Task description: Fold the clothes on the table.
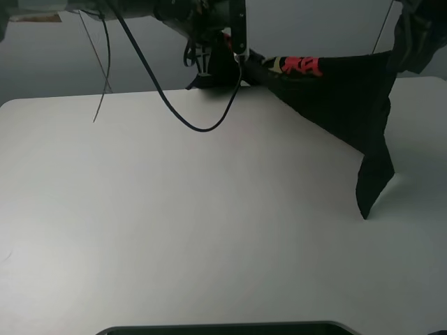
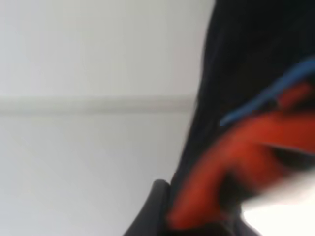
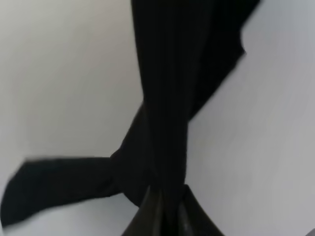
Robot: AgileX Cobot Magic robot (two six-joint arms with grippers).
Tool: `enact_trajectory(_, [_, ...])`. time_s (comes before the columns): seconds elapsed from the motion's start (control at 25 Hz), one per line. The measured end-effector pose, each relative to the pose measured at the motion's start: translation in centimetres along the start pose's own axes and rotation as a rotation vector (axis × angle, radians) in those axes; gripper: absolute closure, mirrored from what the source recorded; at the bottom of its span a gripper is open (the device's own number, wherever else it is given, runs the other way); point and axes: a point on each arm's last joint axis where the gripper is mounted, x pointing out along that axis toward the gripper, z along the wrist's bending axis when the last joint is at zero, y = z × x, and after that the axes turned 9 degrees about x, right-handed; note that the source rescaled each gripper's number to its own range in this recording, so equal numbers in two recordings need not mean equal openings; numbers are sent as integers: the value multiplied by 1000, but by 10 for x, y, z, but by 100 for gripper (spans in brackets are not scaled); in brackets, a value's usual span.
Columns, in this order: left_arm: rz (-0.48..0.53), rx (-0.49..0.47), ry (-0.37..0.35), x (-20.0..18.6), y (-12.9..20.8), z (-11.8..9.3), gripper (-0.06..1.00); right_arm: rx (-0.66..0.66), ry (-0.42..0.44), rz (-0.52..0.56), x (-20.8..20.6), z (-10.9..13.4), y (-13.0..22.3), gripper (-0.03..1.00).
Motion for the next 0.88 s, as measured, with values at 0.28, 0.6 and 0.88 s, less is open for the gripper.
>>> enact_trajectory(0.28, [171, -182, -57, -80, 52, 55, 93, -41, 149, -263, -24, -9, -12, 97])
enact_trajectory(0.6, [207, -195, -158, -176, 64, 93, 93, -114, 367, -508, -30, -26, -38, 97])
enact_trajectory(0.88, [240, -255, -22, -190, 68, 83, 93, -135, 401, -446, 3, -34, -50, 97])
